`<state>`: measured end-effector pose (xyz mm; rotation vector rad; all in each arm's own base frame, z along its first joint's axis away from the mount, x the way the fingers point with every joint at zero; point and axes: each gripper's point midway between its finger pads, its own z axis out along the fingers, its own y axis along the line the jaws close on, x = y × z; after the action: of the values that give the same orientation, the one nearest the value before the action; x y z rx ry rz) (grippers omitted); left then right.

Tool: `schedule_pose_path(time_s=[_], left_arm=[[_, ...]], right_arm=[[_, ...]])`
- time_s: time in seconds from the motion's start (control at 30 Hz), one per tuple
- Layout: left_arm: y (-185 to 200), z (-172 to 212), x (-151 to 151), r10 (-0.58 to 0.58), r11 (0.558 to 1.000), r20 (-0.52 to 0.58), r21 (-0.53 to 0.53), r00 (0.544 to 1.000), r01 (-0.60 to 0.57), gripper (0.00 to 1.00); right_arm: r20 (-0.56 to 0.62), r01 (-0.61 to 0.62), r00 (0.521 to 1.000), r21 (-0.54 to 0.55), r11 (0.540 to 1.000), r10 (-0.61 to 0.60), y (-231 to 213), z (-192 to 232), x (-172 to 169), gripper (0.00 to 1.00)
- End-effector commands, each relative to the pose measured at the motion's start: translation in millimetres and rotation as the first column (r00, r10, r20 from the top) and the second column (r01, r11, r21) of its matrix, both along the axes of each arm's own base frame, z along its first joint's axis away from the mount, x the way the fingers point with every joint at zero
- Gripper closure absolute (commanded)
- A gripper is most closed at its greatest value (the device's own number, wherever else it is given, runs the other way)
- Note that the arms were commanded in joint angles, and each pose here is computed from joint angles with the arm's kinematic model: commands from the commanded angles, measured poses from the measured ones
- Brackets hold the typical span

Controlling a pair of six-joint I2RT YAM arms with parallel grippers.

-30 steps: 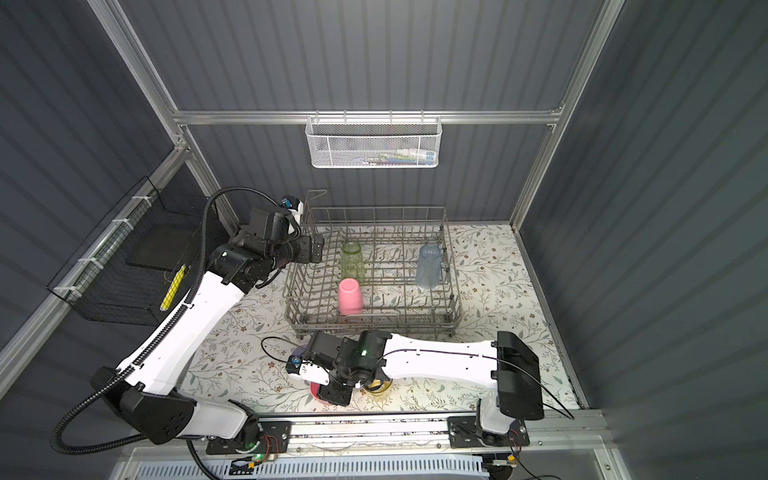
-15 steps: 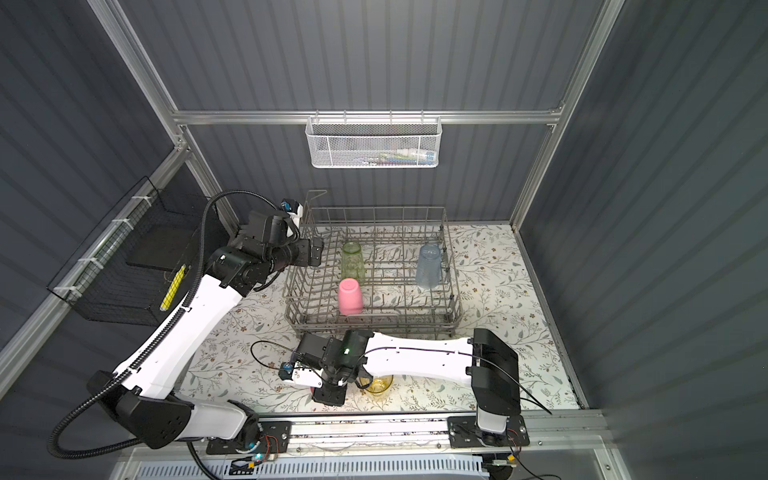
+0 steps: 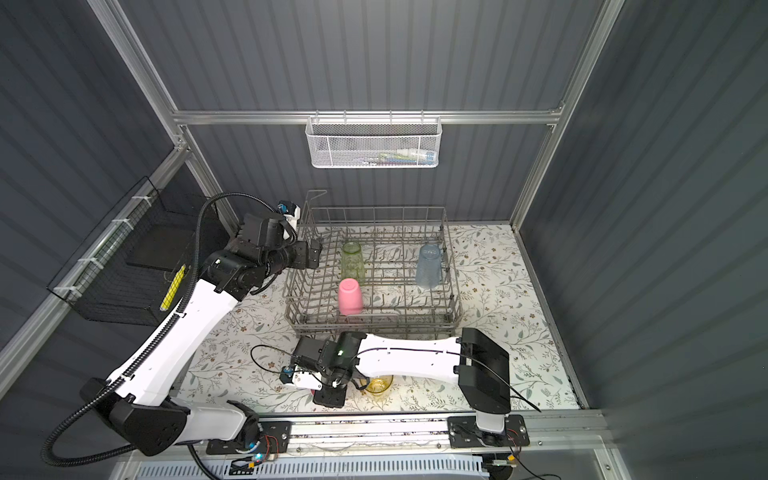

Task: Load the cups into the dish rack
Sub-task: 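Close the right gripper on the dark pink cup's rim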

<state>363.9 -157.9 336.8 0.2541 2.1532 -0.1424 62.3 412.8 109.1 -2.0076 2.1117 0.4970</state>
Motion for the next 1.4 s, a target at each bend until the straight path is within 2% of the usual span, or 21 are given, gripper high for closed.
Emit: schedule_pose_path(time_s=[0.0, 0.1, 0.6, 0.9, 1.13, 1.37], left_arm=[[4.2, 6.4, -5.6, 0.000, 1.000, 0.013, -0.015, 1.000, 0.000, 0.00], [3.5, 6.4, -4.6, -0.002, 1.000, 0.013, -0.014, 1.000, 0.002, 0.00], [3.6, 1.5, -1.6, 0.002, 1.000, 0.004, -0.003, 1.000, -0.002, 0.00], [3.8, 0.9, -1.1, 0.005, 1.000, 0.002, -0.005, 1.000, -0.005, 0.00], [3.7, 3.2, -1.8, 0.003, 1.000, 0.006, -0.009, 1.000, -0.003, 0.00], [5.0, 6.4, -3.2, 0.005, 1.000, 0.013, -0.011, 1.000, -0.005, 0.00]], right_arm=[[0.004, -0.013, 1.000, -0.006, 1.000, 0.013, 4.1, -0.3, -1.5, 0.58], [0.023, -0.005, 1.000, -0.013, 1.000, 0.005, 4.8, -3.9, 2.6, 0.59], [0.026, -0.021, 0.999, -0.006, 1.000, 0.021, 7.7, -11.3, 3.0, 0.77], [0.023, -0.032, 0.999, 0.000, 0.999, 0.032, 5.1, -9.1, 1.3, 0.92], [0.037, -0.037, 0.999, 0.034, 0.999, 0.036, -1.2, 15.5, 0.5, 1.00], [0.063, -0.027, 0.998, 0.144, 0.989, 0.018, -10.5, 71.5, 4.6, 1.00]])
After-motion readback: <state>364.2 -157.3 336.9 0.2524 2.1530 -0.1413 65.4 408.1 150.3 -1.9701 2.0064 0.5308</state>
